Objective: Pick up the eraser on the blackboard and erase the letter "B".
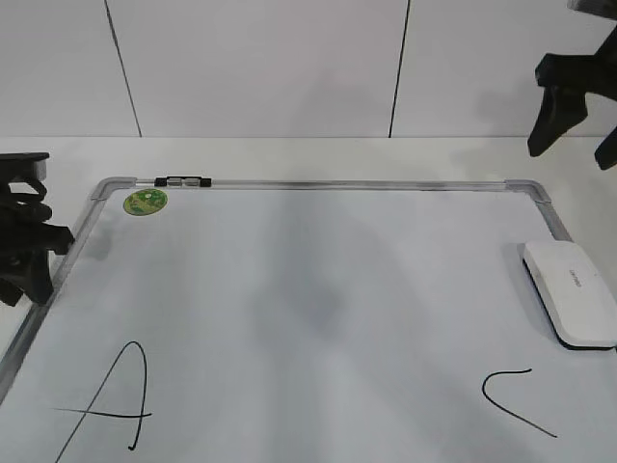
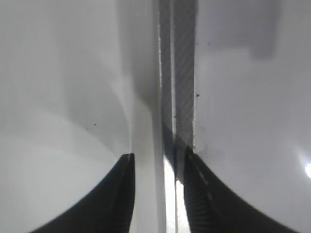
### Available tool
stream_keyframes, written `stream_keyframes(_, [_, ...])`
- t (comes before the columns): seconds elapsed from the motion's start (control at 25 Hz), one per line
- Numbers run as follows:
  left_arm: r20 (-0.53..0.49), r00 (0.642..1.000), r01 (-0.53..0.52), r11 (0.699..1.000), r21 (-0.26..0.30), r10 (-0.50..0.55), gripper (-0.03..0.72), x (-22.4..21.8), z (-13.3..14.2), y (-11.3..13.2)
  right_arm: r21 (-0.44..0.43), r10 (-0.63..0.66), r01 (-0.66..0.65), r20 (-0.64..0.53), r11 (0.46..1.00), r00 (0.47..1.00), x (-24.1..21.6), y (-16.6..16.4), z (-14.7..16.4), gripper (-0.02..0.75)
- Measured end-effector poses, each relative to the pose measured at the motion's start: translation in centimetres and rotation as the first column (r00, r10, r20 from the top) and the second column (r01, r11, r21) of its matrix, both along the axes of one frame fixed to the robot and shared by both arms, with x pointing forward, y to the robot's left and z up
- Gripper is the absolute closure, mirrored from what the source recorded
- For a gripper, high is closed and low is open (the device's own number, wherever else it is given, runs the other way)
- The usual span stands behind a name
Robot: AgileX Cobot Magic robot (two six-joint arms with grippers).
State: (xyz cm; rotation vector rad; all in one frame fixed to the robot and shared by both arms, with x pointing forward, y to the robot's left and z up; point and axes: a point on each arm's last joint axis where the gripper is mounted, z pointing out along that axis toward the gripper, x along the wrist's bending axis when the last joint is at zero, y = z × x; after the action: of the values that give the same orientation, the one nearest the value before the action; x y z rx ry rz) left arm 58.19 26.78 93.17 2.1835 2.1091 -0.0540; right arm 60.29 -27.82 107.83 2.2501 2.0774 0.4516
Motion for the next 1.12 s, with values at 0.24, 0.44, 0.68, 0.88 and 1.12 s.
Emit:
stream_keyframes(0.24, [0.062, 0.998, 0.029, 0.999, 0.022, -0.03, 0.418, -0.2, 4.4, 0.2, 0.002, 0.0, -0.001, 0.116, 1.0, 0.993, -2.4, 0.0, 4.2, 0.15])
stream_keyframes(0.44, [0.086, 0.995, 0.038, 0.999, 0.021, -0.04, 0.419, -1.7, 8.4, 0.3, 0.004, 0.001, -0.002, 0.236, 1.0, 0.972, -5.8, -0.1, 8.4, 0.15])
stream_keyframes(0.68, [0.062, 0.996, 0.057, 0.997, 0.046, -0.059, 0.426, -4.3, 11.5, 0.7, 0.004, 0.003, -0.004, 0.273, 1.0, 0.962, -11.8, -0.2, 9.5, 0.151])
stream_keyframes(0.88, [0.121, 0.991, 0.054, 0.998, 0.039, -0.058, 0.456, -6.5, 13.7, 0.8, -0.005, 0.004, -0.003, 0.259, 1.0, 0.966, -17.9, -0.4, 7.6, 0.151])
stream_keyframes(1.12, [0.17, 0.984, 0.048, 0.999, 0.01, -0.049, 0.459, -11.1, 14.9, 0.9, -0.088, 0.045, -0.021, 0.283, 0.996, 0.958, -24.2, -1.0, 4.9, 0.151])
